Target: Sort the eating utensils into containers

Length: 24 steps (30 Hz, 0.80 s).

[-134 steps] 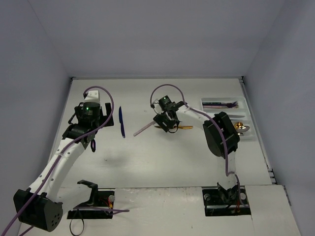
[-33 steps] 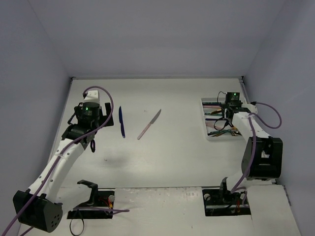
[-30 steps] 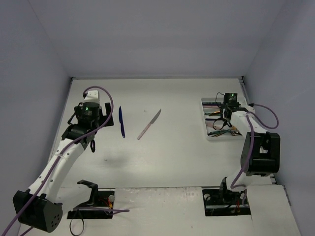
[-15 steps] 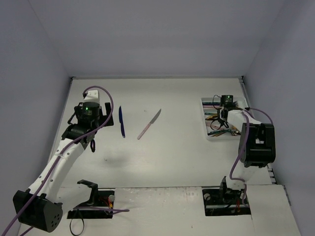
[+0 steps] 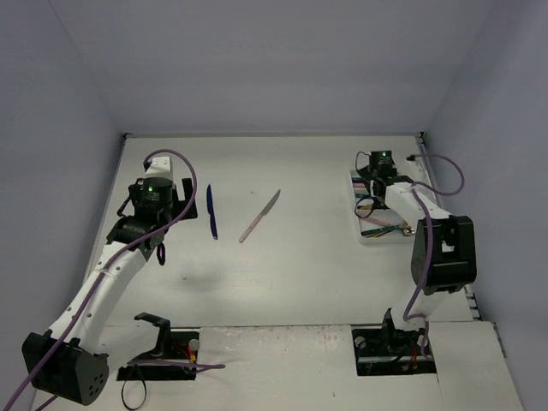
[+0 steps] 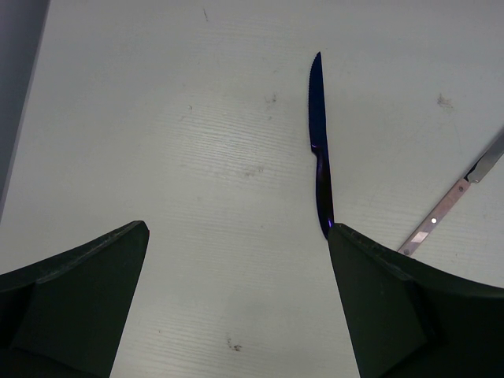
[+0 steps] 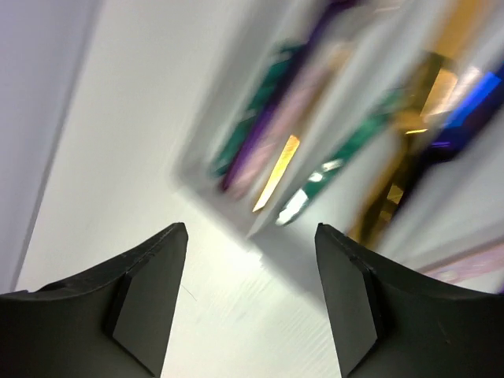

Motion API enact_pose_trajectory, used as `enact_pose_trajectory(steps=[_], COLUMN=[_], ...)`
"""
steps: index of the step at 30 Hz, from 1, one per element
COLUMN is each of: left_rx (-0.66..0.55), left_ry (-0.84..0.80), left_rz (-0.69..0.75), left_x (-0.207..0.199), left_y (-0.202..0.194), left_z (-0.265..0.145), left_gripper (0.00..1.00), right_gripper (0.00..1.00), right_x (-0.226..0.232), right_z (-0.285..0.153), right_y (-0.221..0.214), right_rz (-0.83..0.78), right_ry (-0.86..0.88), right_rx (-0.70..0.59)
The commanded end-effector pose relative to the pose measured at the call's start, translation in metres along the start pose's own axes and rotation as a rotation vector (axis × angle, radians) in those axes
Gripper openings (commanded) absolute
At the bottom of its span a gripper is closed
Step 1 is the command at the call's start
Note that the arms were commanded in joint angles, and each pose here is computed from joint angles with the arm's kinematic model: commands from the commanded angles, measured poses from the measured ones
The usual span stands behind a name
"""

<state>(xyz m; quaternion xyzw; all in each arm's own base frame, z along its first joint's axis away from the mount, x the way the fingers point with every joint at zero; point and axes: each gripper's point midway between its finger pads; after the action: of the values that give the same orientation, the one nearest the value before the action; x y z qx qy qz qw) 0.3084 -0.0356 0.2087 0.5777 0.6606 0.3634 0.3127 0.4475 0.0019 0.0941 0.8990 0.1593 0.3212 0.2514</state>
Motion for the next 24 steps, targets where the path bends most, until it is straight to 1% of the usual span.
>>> enact_pose_trajectory(steps=[1, 3, 5, 7, 12, 13, 14, 17, 20, 24], left_rx=[-0.078, -0.078, -0.078, -0.076, -0.073, -0.071, -0.07, -0.071, -0.072, -0.075], left_ry=[-0.01, -0.007, -0.005, -0.002, 0.003, 0.003, 0.006, 0.01, 0.014, 0.017], left_rz=[-0.028, -0.027, -0.026, -0.025, -0.021, -0.021, -0.019, -0.017, -0.017, -0.016], left_x=[-0.001, 0.0, 0.0, 0.001, 0.001, 0.001, 0.002, 0.003, 0.003, 0.004], left_y=[0.024, 0.024, 0.024, 0.023, 0.022, 0.022, 0.021, 0.022, 0.022, 0.022], left_z=[-0.008, -0.008, -0.008, -0.007, -0.007, -0.006, -0.006, -0.007, -0.007, -0.008], left_gripper=[0.97, 0.97, 0.97, 0.97, 0.97, 0.97, 0.97, 0.97, 0.97, 0.97], right_gripper=[0.68, 0.72, 0.75, 0.75, 0.75, 0.75, 0.75, 0.75, 0.75, 0.74], right_x=[0.078, 0.093, 0.102, 0.109, 0.112, 0.111, 0.111, 0.106, 0.103, 0.089], right_z=[-0.06, -0.076, -0.088, -0.101, -0.124, -0.124, -0.13, -0.134, -0.136, -0.132], right_y=[-0.002, -0.037, -0.069, -0.113, -0.2, -0.202, -0.222, -0.258, -0.284, -0.305], right_rz=[-0.325, -0.46, -0.554, -0.652, -0.792, -0.793, -0.821, -0.868, -0.901, -0.979], right_ry=[0.227, 0.279, 0.315, 0.348, 0.399, 0.397, 0.404, 0.404, 0.406, 0.368], right_rx=[-0.09, -0.073, -0.055, -0.034, 0.002, 0.004, 0.007, 0.013, 0.015, 0.024])
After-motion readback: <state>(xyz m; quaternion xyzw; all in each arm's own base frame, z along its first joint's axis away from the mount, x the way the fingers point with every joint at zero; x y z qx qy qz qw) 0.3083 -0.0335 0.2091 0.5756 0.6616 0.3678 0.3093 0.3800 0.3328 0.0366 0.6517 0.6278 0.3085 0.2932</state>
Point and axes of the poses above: each gripper's point midway between its finger pads, its own z axis out along the fingers, its own x axis along the line the jaws close on, y = z × x, and after that the axes turned 1 degree about z, right-handed
